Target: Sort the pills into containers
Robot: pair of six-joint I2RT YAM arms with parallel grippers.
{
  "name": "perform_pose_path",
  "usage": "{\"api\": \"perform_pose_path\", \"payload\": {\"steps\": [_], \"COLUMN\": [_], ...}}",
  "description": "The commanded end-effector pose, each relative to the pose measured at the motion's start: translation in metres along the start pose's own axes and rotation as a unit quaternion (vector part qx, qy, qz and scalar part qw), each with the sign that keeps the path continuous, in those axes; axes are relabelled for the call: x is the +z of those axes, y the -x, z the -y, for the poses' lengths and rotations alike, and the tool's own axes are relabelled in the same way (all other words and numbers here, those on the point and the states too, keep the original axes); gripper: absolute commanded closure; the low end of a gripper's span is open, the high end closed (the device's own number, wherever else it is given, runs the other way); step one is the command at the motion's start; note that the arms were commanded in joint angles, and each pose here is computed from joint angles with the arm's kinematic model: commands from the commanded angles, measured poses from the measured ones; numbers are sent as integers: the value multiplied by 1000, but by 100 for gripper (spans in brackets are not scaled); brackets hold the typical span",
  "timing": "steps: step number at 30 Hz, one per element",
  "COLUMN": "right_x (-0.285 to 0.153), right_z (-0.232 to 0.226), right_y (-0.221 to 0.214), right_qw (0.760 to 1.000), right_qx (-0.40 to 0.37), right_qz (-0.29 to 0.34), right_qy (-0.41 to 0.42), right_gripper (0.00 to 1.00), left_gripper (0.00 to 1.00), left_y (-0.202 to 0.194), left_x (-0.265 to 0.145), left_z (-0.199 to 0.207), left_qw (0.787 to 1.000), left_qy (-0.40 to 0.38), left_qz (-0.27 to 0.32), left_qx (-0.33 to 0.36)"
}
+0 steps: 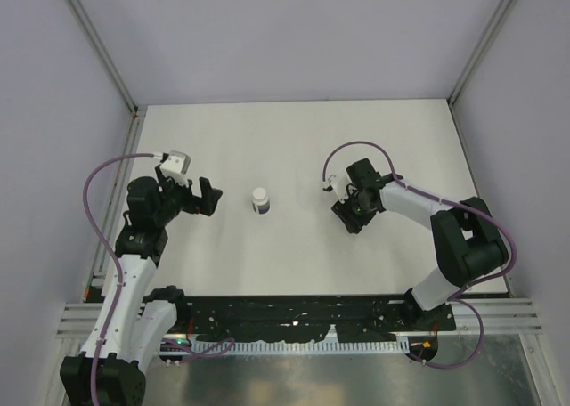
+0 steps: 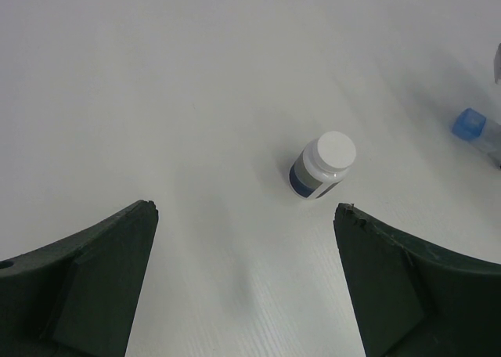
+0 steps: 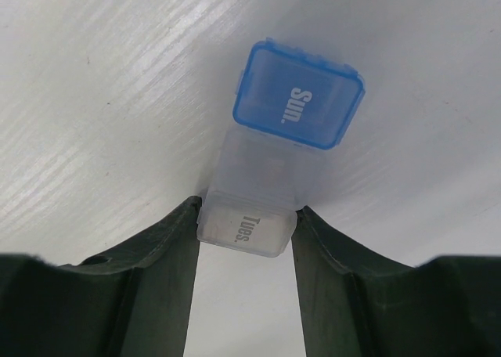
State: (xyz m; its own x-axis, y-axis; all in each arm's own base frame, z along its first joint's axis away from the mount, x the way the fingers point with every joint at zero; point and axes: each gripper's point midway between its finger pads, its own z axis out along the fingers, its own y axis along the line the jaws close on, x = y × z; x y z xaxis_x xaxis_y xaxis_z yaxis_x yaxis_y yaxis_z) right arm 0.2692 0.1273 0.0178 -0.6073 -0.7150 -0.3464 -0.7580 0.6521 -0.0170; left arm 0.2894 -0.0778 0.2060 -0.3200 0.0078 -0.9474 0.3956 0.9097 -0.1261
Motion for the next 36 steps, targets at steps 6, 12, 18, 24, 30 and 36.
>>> {"api": "perform_pose_path", "payload": {"steps": [6, 12, 18, 24, 30, 36], "right_x": [-72, -118, -160, -173, -173, -177], "right_z": [-18, -64, -114, -151, -162, -165], "right_y": [67, 107, 138, 138, 134, 133], "right_qw": [988, 963, 929, 908, 902, 898], "right_qx": [-74, -140, -214, -256, -274, -281], "right_qz": [127, 186, 230, 218, 208, 212], "right_qy": [51, 134, 197, 250, 260, 263], "right_gripper": [78, 80, 80, 80, 80, 80], "left_gripper": [1, 1, 1, 1, 1, 3], "left_y": [34, 54, 69, 65, 59, 52], "left_x": [-12, -14, -22, -25, -25, -24], "left_z": [52, 99, 160, 193, 211, 224], "left_qw": [990, 966, 916, 866, 837, 819], "left_qy": [-130, -231, -363, -458, -509, -540], "left_qz": [31, 40, 54, 59, 66, 56], "left_qx": [45, 108, 164, 192, 193, 186]}}
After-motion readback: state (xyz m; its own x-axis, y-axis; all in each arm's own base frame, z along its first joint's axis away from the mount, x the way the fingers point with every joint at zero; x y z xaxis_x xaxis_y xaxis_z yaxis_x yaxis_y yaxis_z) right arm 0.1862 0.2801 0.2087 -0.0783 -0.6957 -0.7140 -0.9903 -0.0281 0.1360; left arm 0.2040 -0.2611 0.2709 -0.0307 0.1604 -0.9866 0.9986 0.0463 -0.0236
